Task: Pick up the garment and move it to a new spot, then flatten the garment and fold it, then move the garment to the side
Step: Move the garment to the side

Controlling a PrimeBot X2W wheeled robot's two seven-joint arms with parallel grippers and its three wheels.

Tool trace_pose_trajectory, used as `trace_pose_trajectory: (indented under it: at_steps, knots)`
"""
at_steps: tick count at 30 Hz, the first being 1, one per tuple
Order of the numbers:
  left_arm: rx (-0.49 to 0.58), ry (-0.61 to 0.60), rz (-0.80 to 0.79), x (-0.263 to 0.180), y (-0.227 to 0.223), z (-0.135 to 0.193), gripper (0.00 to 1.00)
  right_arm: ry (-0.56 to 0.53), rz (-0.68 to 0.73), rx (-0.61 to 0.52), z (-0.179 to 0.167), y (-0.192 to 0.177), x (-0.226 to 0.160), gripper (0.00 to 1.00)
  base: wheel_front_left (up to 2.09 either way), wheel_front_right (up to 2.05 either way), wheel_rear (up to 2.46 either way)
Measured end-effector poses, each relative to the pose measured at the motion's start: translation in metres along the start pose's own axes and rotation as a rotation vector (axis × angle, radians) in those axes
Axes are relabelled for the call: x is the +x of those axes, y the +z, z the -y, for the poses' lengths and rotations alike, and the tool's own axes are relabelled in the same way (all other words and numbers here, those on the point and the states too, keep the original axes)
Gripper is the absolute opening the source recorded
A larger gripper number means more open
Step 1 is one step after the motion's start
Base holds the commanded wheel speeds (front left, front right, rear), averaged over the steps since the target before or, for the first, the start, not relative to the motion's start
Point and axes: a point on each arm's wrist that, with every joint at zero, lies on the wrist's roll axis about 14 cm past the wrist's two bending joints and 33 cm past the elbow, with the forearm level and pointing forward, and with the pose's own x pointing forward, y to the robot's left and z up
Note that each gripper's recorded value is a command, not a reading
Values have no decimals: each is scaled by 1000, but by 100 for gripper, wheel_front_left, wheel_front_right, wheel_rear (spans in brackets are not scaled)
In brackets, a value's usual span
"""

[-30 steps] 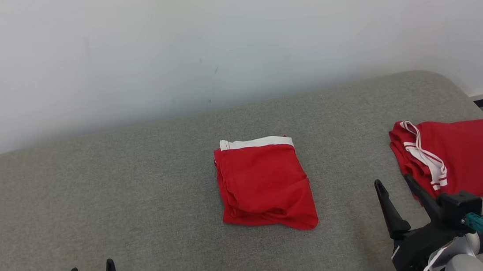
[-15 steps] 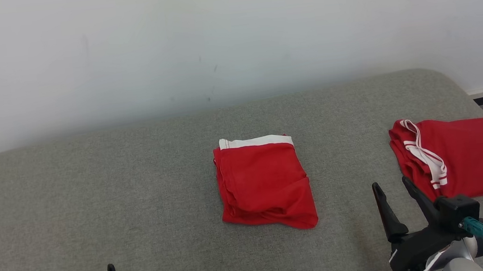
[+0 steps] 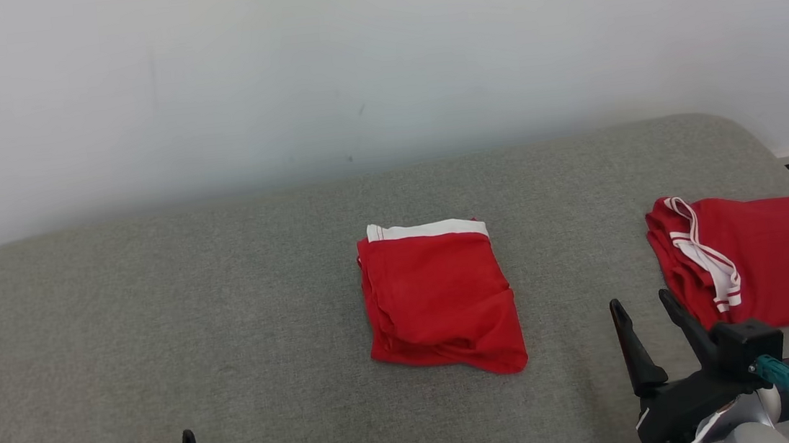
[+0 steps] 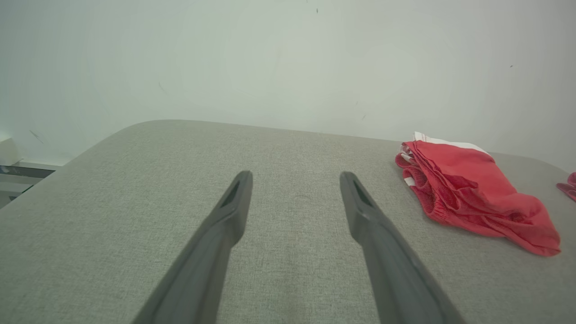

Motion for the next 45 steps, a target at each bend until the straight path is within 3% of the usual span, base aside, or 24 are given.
trace_pose_trajectory:
  at_steps: [7, 12, 19, 26, 41, 43, 45]
  knots:
    - [-4, 12, -3, -6, -1, -3, 100, 34, -46, 2, -12, -7, 11, 100, 0, 0, 0]
    - [-8, 42, -10, -14, -3, -10, 100, 98, -80, -20, -29, 2, 40, 100, 0, 0, 0]
    - [-14, 95, -19, -27, -5, -26, 100, 98, -273, 5, -31, -5, 85, 100, 0, 0, 0]
    - [-19, 166, -27, -41, -7, -44, 100, 92, -566, 38, -41, -48, 107, 100, 0, 0, 0]
    - [-23, 293, -59, -61, -12, -73, 100, 86, -936, 2, -62, -128, 112, 98, 0, 0, 0]
    - [-22, 300, -61, -61, -13, -74, 100, 90, -938, 15, -66, -130, 116, 0, 0, 0, 0]
    - [-22, 303, -66, -60, -14, -75, 100, 104, -939, -10, -71, -130, 118, 0, 0, 0, 0]
